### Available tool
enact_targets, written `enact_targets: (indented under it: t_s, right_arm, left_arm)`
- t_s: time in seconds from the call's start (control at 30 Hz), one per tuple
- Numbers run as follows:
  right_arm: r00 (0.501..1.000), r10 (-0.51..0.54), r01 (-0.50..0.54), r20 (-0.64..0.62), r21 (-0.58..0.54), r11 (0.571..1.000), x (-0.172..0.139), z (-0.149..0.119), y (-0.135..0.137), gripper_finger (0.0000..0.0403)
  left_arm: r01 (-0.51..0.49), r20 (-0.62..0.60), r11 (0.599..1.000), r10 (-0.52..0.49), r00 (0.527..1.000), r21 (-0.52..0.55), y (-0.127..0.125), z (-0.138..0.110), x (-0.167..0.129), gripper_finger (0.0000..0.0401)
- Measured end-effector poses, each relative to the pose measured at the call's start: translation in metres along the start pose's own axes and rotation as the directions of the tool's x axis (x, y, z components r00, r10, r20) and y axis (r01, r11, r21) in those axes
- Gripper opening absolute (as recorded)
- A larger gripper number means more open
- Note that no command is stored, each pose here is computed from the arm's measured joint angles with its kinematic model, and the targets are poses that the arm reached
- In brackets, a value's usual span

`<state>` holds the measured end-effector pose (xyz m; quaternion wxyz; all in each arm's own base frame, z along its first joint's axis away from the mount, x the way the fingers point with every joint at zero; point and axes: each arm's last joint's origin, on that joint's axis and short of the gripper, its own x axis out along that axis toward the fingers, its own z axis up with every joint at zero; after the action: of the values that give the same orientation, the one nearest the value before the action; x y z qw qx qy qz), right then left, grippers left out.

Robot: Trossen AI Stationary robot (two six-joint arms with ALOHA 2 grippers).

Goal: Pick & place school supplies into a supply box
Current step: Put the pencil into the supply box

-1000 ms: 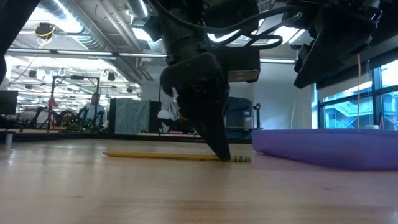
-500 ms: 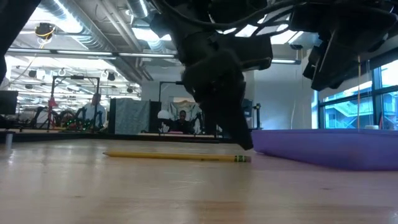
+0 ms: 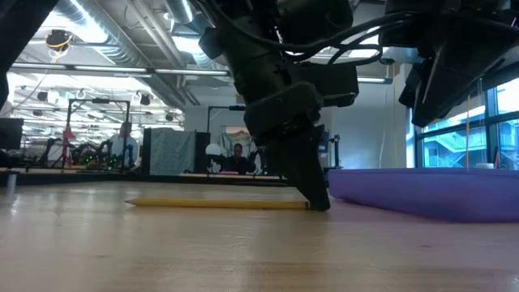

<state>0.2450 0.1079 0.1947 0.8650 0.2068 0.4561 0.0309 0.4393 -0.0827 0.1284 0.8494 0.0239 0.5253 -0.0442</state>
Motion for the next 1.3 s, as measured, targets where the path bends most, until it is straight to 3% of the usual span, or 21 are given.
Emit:
enact_targets:
  t_s: [0.4, 0.77, 1.0, 1.13, 1.2, 1.3]
  right_arm:
    - [1.0, -0.003, 0.003, -0.004, -0.003, 1.0, 0.0, 0.0, 0.0, 0.0124]
    - [0.999, -0.02, 0.02, -0.024, -0.032, 0.999, 0.0, -0.002, -0.002, 0.0124]
    - [0.98, -0.199, 0.199, -0.003, -0.045, 0.979, -0.001, -0.008, -0.01, 0.0124]
    - [0.962, -0.262, 0.269, 0.071, -0.126, 0.955, -0.002, -0.008, -0.008, 0.0124]
    - [0.94, -0.313, 0.335, 0.136, -0.183, 0.924, -0.003, -0.009, -0.005, 0.0124]
    - [0.855, -0.437, 0.503, 0.278, -0.245, 0.829, -0.005, -0.011, -0.002, 0.0124]
  left_arm:
    - [0.003, 0.008, 1.0, -0.003, 1.0, 0.014, 0.0, 0.0, 0.0, 0.0009]
    - [0.046, 0.014, 0.999, -0.047, 0.999, 0.028, -0.001, 0.005, -0.009, 0.0007]
    - [0.062, 0.095, 0.996, -0.068, 0.993, 0.07, -0.002, 0.021, -0.041, 0.0006]
    - [0.059, 0.142, 0.994, -0.071, 0.987, 0.087, -0.001, 0.026, -0.063, 0.0006]
    - [0.053, 0.194, 0.992, -0.074, 0.978, 0.112, -0.001, 0.032, -0.08, 0.0005]
    - [0.038, 0.27, 0.989, -0.076, 0.96, 0.144, -0.001, 0.038, -0.105, 0.0007]
